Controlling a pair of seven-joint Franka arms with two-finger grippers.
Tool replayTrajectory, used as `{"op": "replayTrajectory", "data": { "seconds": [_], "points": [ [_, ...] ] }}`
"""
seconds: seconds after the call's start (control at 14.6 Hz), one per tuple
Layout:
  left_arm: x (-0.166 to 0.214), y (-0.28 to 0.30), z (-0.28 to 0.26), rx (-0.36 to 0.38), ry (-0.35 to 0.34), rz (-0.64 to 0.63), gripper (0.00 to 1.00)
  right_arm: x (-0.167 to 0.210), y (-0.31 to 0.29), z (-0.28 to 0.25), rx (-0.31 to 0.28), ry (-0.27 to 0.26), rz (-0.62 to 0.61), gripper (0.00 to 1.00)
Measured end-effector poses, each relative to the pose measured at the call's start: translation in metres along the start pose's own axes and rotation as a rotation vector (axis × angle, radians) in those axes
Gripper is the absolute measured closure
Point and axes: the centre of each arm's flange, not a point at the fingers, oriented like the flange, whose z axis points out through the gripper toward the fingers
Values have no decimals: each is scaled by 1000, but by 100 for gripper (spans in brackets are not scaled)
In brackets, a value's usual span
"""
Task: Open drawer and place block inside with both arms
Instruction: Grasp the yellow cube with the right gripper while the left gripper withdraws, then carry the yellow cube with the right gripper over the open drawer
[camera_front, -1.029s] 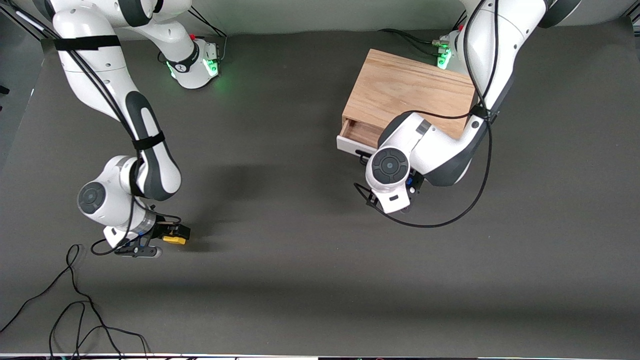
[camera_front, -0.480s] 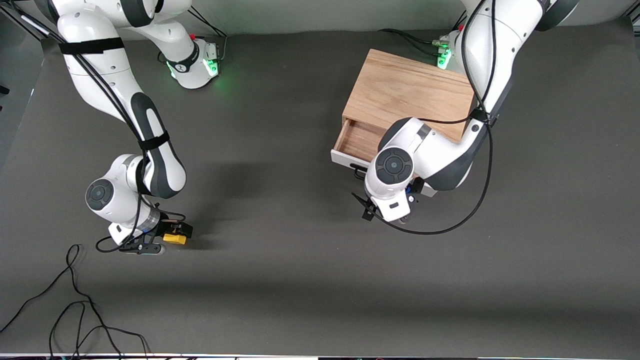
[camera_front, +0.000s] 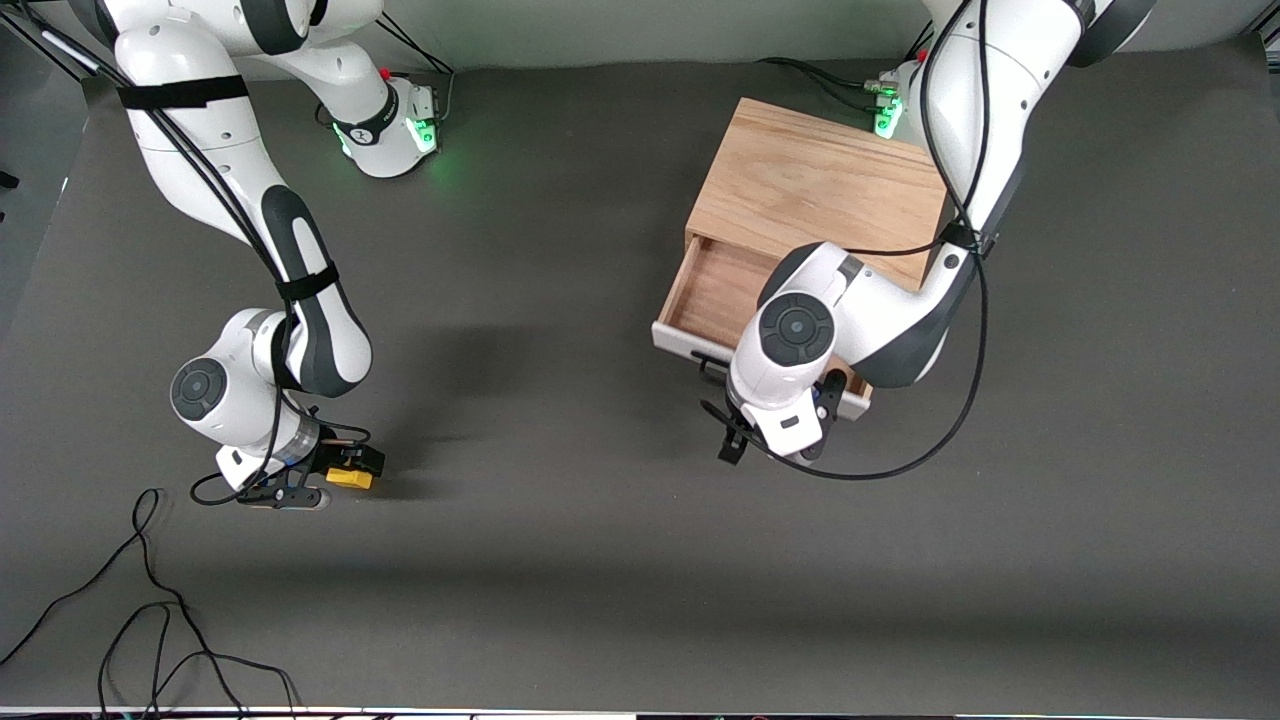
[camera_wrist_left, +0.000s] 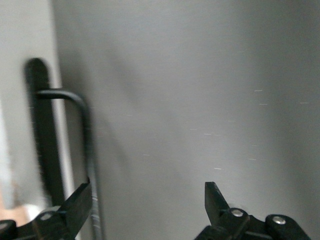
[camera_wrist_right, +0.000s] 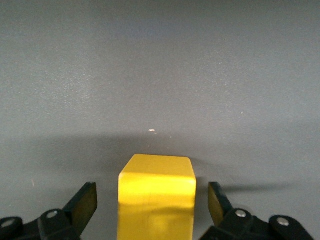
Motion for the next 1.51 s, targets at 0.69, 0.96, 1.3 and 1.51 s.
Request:
{"op": "replayTrajectory", "data": {
  "seconds": [0.69,0.96,1.3,1.51],
  "points": [
    [131,-27,-248,54,-15,242,0,2,-2,1,-4,10,-38,45],
    [222,-88,-311,136,-83,500,0,19,-19,-41,47,-37,-58,45],
    [312,-158,-332,140,-148,832,0,50,-40,-175,85,-148,-54,45],
    [329,-194,-333,153,-146,973,0,55,-96,-276,80,-186,25,45]
  ]
}}
